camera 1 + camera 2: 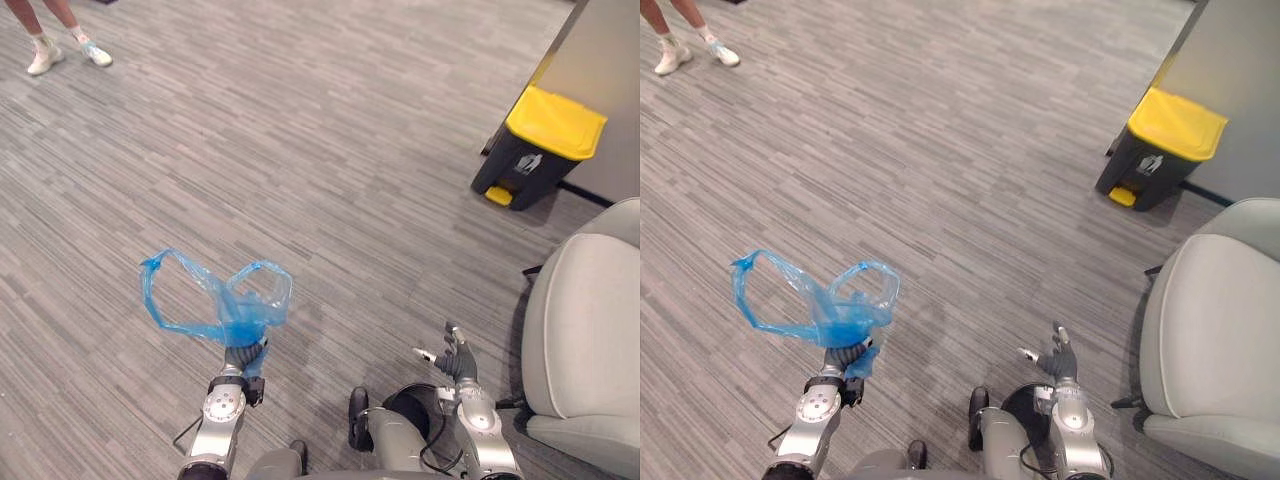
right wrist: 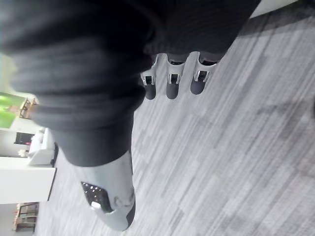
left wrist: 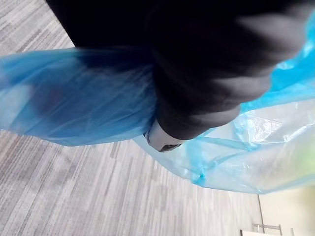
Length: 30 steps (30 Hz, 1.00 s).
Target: Gather rubbish on tea table into small bin, then transfer packed bag to large trash can.
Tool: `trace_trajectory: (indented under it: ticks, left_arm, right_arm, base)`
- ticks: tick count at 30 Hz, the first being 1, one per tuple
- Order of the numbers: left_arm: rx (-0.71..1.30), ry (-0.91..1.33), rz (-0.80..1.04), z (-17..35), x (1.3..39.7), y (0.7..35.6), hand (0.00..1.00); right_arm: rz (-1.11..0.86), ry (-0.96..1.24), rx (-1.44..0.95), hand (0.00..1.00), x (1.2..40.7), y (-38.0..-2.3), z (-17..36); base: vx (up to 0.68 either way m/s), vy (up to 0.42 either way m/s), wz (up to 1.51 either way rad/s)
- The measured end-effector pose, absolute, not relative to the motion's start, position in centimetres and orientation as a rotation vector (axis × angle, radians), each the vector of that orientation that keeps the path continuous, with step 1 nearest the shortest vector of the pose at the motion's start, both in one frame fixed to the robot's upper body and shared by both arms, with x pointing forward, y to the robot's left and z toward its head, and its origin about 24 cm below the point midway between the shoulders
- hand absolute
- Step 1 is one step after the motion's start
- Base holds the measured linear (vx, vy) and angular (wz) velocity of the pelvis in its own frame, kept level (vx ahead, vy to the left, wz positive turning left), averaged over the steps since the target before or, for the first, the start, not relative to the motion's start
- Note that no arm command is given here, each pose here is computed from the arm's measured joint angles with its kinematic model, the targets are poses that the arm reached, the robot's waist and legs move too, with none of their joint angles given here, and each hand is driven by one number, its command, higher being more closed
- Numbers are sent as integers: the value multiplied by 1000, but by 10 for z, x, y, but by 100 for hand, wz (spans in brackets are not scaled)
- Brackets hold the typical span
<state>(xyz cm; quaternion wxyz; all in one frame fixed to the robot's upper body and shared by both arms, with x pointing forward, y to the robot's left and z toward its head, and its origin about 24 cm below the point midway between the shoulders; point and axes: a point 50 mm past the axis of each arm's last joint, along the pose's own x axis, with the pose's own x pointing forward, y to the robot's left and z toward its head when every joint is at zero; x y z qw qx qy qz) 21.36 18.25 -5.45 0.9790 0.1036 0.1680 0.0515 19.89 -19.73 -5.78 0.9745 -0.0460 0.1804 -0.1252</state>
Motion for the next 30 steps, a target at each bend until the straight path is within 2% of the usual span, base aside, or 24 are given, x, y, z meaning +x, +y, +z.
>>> trace_trajectory:
  ticks: [7,12,14,23,30]
  left_arm:
    - [158,359,101,-60,206,168,100]
    - [158,362,75,-61,205,165,100]
    - [136,382,70,-65,200,158,100]
    - [234,455,83,-75,185,187,100]
    - [269,468,88,-76,196,198,100]
  right_arm:
    - [-236,279,-87,0,203,-193,-41]
    - [-252,334,-54,0,194,-191,-52]
    - [-266,363,-78,0,189,-200,-57]
    - [-243,505,-8,0,178,-181,-87]
    - [-227,582,-44,0,178,-186,-99]
  base:
    - [409,-33,-32]
    - [268,261,-74]
    - [239,421,-92]
    - [103,220,-90]
    - [241,-83,-28]
